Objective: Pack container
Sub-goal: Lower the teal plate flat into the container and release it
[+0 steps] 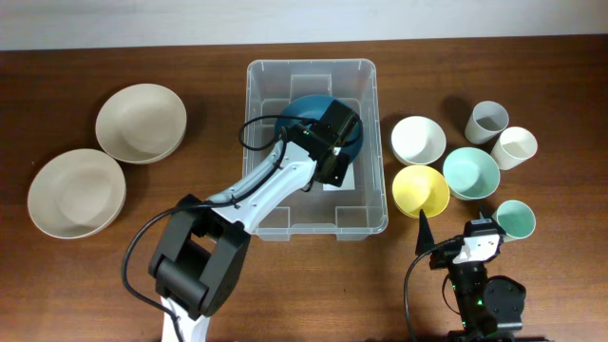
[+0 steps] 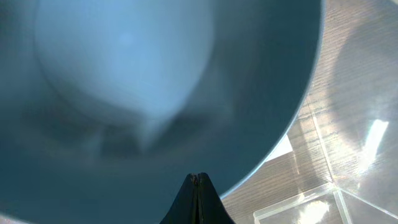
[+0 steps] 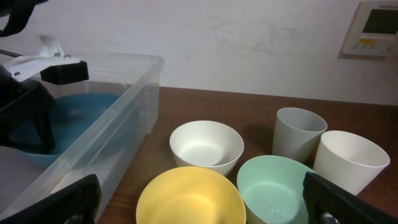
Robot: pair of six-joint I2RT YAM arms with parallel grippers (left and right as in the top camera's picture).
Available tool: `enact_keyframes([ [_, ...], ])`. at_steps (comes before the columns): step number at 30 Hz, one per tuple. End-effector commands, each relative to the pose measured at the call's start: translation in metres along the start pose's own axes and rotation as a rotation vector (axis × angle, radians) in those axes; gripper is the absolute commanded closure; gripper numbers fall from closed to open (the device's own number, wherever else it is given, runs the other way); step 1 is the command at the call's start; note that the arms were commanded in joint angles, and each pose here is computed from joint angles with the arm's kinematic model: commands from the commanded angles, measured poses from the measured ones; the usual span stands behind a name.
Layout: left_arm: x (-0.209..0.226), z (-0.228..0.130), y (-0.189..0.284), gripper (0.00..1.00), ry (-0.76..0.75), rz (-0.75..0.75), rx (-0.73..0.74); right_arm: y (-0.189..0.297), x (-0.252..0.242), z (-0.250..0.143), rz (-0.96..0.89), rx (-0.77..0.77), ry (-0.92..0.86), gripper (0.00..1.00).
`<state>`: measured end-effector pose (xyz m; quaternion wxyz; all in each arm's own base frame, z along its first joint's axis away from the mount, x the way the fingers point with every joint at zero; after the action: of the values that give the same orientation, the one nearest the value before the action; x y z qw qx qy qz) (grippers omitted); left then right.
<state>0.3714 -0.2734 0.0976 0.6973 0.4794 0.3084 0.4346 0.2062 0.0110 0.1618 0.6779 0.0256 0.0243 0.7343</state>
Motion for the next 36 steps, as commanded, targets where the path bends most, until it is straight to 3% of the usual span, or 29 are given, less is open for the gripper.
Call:
enact_keyframes([
  [1,0.000,0.001,-0.008,0.99,-0.015,-0.007,0.014,0.000,0.000,-0.002,-0.002,0.002,-0.002,0.01],
  [16,-0.004,0.033,0.032,0.99,-0.014,-0.018,-0.041,0.000,0.000,-0.002,-0.002,0.002,-0.002,0.01],
  [26,-0.017,0.004,0.035,0.99,-0.057,-0.014,0.084,0.000,0.000,-0.002,-0.002,0.002,-0.002,0.01],
  [31,-0.035,-0.002,0.035,0.99,-0.170,-0.062,0.097,0.000,0.000,-0.002,-0.002,0.002,-0.002,0.01],
  [36,-0.039,-0.003,0.032,1.00,-0.182,-0.069,0.099,0.000,0.000,-0.002,-0.002,0.002,-0.002,0.01],
])
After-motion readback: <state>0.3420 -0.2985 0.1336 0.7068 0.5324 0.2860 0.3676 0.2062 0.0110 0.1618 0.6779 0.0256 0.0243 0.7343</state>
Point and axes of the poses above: each gripper's point midway between its finger pads, its own y axis back along the fingers, its own x axis along the line the jaws close on, z = x × y, the point moved 4 cm from there along y, back along the fingers, and after that the axes turned 3 degrees about -y, right-handed, at the moved point
